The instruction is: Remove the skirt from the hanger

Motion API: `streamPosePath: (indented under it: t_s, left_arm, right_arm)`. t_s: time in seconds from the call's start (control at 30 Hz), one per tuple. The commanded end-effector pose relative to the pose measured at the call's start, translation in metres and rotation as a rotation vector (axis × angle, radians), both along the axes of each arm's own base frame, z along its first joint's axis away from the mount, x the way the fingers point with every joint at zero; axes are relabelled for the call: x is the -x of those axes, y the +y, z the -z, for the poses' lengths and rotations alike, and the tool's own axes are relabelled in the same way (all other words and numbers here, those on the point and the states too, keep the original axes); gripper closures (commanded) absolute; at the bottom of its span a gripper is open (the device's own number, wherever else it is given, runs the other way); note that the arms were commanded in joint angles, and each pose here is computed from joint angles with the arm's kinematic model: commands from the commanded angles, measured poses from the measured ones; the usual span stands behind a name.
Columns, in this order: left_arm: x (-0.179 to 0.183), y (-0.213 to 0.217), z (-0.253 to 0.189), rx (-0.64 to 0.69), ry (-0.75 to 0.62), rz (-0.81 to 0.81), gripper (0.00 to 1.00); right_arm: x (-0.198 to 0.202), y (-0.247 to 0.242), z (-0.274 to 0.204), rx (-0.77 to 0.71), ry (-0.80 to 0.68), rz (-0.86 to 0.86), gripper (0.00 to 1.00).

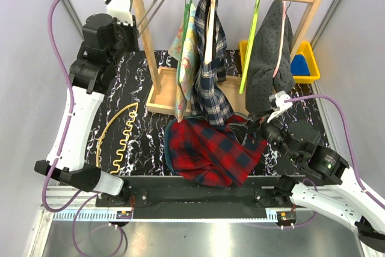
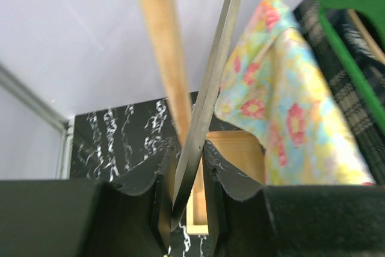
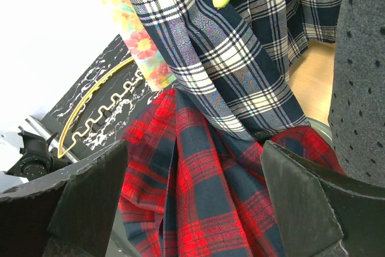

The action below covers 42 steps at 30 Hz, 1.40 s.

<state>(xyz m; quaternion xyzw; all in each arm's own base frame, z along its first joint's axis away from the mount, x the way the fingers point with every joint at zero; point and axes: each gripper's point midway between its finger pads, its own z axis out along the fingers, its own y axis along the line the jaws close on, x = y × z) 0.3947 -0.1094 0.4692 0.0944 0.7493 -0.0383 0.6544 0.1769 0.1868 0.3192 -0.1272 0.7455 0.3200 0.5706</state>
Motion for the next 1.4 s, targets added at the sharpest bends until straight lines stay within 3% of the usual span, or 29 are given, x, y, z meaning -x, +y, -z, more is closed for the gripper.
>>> streamPosePath:
  t_s: [0.0, 0.27, 0.3, 0.37, 0.4, 0.53, 0.73, 0.87, 1.13, 1.23, 1.37]
  left_arm:
    - [0.009, 0.018, -0.020, 0.055, -0.059, -0.060, 0.73]
    - [0.013, 0.019, -0.022, 0.060, -0.062, -0.061, 0.73]
    - [0.015, 0.018, -0.025, 0.064, -0.068, -0.053, 0.48]
    - [0.019, 0.013, -0.032, 0.073, -0.082, -0.015, 0.10]
    - [0.023, 0.012, -0.038, 0.079, -0.098, -0.004, 0.01]
    - [0.032, 0.016, -0.071, 0.088, -0.183, -0.002, 0.01]
    - [0.049, 0.041, -0.142, 0.048, -0.456, -0.089, 0.01]
    - [0.057, 0.006, -0.162, 0.071, -0.556, 0.043, 0.01]
    - [0.087, -0.109, -0.135, 0.124, -0.504, 0.474, 0.01]
    - [0.072, -0.129, -0.107, 0.141, -0.399, 0.503, 0.01]
    - [0.038, -0.139, -0.079, 0.159, -0.297, 0.427, 0.01]
  right_arm:
    - [-0.003, -0.003, -0.003, -0.015, -0.004, 0.027, 0.00]
    - [-0.004, -0.002, -0.001, -0.011, -0.001, 0.027, 0.00]
    - [-0.005, -0.002, -0.001, -0.009, -0.001, 0.030, 0.00]
    - [-0.005, -0.002, -0.001, -0.008, -0.003, 0.030, 0.01]
    - [-0.005, -0.002, 0.000, -0.005, -0.002, 0.029, 0.00]
    - [-0.005, -0.001, 0.001, -0.001, 0.002, 0.023, 0.01]
    - [-0.005, 0.002, 0.004, 0.003, 0.009, 0.018, 0.00]
    - [-0.005, 0.003, 0.005, 0.005, 0.007, 0.017, 0.00]
    - [-0.006, 0.001, 0.005, 0.002, 0.008, 0.022, 0.00]
    - [-0.004, -0.001, 0.004, -0.014, 0.009, 0.030, 0.00]
    - [-0.002, -0.005, 0.004, -0.021, 0.014, 0.034, 0.00]
